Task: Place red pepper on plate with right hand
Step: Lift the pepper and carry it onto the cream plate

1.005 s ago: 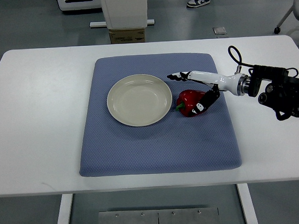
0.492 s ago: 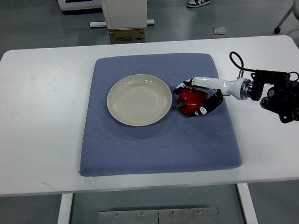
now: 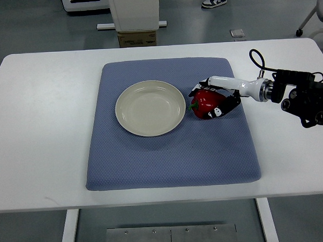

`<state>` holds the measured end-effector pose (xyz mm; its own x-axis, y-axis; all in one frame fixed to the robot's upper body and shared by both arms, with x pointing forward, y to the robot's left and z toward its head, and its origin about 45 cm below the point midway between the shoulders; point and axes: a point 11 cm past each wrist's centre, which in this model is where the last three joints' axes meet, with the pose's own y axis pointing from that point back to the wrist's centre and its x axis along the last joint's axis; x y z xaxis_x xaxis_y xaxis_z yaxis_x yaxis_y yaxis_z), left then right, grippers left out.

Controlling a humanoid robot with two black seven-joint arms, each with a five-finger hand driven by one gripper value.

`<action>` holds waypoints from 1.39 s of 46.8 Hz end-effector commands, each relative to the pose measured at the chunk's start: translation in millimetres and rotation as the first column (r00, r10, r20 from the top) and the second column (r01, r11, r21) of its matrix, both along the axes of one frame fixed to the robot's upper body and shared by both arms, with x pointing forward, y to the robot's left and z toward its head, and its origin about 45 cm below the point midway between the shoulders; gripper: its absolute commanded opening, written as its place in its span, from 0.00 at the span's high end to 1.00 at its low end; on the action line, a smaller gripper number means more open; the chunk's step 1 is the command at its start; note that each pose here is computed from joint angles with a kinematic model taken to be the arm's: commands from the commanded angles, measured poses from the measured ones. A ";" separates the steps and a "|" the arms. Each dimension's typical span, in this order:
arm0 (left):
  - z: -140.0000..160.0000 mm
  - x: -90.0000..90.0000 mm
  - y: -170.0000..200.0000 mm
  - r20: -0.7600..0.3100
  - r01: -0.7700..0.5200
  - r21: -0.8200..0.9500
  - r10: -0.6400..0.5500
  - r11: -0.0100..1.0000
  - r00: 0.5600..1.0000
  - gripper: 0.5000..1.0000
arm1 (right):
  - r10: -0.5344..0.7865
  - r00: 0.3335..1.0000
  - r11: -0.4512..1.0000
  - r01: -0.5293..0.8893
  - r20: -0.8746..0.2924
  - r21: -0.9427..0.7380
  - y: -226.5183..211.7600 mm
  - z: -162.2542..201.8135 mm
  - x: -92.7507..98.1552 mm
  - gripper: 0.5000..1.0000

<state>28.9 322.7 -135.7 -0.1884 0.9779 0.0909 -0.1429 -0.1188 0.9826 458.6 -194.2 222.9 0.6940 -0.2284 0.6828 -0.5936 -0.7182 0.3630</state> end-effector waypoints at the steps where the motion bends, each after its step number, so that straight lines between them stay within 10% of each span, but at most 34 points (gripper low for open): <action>1: 0.0 0.1 0.0 0.000 0.000 0.000 0.000 1.000 1.000 0.00 | -0.022 1.000 1.000 0.022 0.013 0.018 3.6 10.6 6.3 1.00; 35: 0.0 0.1 0.0 0.000 0.000 0.000 0.000 1.000 1.000 0.00 | -0.002 0.999 0.996 0.005 -0.042 0.092 140.6 32.2 2.0 1.00; 61: 0.0 0.1 0.0 0.000 0.000 0.000 0.000 1.000 1.000 0.00 | -0.111 0.987 0.988 0.122 -0.119 0.093 141.9 0.7 -5.6 1.00; 65: 0.0 0.1 0.0 0.000 0.000 0.000 0.000 1.000 1.000 0.00 | -0.121 0.984 0.986 0.134 -0.130 0.101 140.7 -2.4 -6.4 0.80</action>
<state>29.0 322.7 -135.7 -0.1884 0.9779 0.0908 -0.1431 -0.1188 0.9826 452.7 -52.9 222.1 0.7307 -0.3802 0.5670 -0.6363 -0.6803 0.3638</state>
